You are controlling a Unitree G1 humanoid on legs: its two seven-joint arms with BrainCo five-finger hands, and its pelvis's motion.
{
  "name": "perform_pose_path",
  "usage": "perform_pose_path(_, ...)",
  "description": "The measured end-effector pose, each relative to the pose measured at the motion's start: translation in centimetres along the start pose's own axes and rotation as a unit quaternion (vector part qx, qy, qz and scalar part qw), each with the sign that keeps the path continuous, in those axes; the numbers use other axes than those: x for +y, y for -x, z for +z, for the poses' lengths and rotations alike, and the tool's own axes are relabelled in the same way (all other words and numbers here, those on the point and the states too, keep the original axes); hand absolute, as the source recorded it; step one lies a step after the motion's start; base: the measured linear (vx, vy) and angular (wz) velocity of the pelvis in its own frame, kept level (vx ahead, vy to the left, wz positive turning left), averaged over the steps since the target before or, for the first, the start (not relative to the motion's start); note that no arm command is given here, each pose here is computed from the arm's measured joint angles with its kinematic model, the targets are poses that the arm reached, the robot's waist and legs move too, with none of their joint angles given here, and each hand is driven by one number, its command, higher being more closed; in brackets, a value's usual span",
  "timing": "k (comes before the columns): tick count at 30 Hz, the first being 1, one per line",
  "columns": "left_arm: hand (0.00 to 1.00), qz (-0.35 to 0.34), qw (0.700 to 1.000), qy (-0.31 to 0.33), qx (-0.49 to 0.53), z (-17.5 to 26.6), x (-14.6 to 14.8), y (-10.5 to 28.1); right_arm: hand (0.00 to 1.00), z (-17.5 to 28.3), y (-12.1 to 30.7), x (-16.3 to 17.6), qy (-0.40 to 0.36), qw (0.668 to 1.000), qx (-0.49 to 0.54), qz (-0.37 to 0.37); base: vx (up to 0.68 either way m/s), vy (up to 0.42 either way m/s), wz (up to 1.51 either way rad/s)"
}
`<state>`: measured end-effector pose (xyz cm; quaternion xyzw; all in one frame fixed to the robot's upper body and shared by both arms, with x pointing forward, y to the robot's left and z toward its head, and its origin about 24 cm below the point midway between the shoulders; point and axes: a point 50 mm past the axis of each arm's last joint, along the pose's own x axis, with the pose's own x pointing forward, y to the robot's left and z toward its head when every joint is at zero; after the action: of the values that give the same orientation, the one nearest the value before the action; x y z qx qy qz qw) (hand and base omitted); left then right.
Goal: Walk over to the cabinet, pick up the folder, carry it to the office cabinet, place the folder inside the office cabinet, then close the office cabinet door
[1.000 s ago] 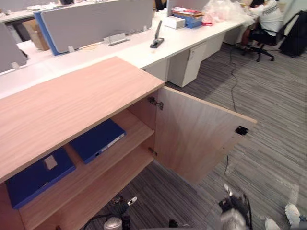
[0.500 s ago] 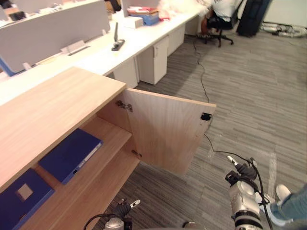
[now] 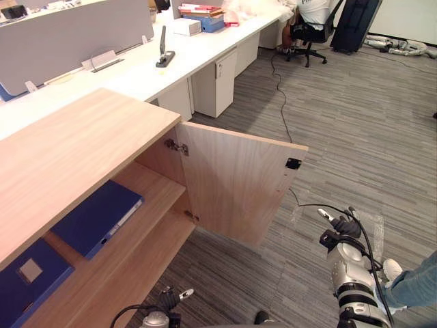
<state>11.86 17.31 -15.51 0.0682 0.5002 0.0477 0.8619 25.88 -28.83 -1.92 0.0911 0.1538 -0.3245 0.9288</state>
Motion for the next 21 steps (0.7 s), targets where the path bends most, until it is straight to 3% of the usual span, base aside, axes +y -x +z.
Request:
perform_pose_path(5,0.0,0.011,1.0,0.012,0.012,-0.8,0.9,0.1,0.0,1.1,-0.7,2.0,-0.003,0.999,-0.004,0.039,-0.09,-0.012,-0.06)
perform_pose_path(12,0.0,0.015,0.999,0.035,0.017,-1.0,1.1,0.2,0.0,2.0,-1.2,2.7,-0.033,0.999,-0.005,0.033,-0.01,0.008,0.07)
perform_pose_path(16,0.0,0.024,0.998,0.058,0.025,-1.1,1.3,0.1,0.0,0.9,-1.3,0.2,-0.139,0.986,0.024,-0.083,0.05,0.03,0.14)
perform_pose_path(21,0.0,0.047,0.994,0.086,0.049,-2.1,1.5,0.3,0.0,-4.8,0.6,-2.7,-0.258,0.93,0.129,-0.229,0.0,0.015,0.01)
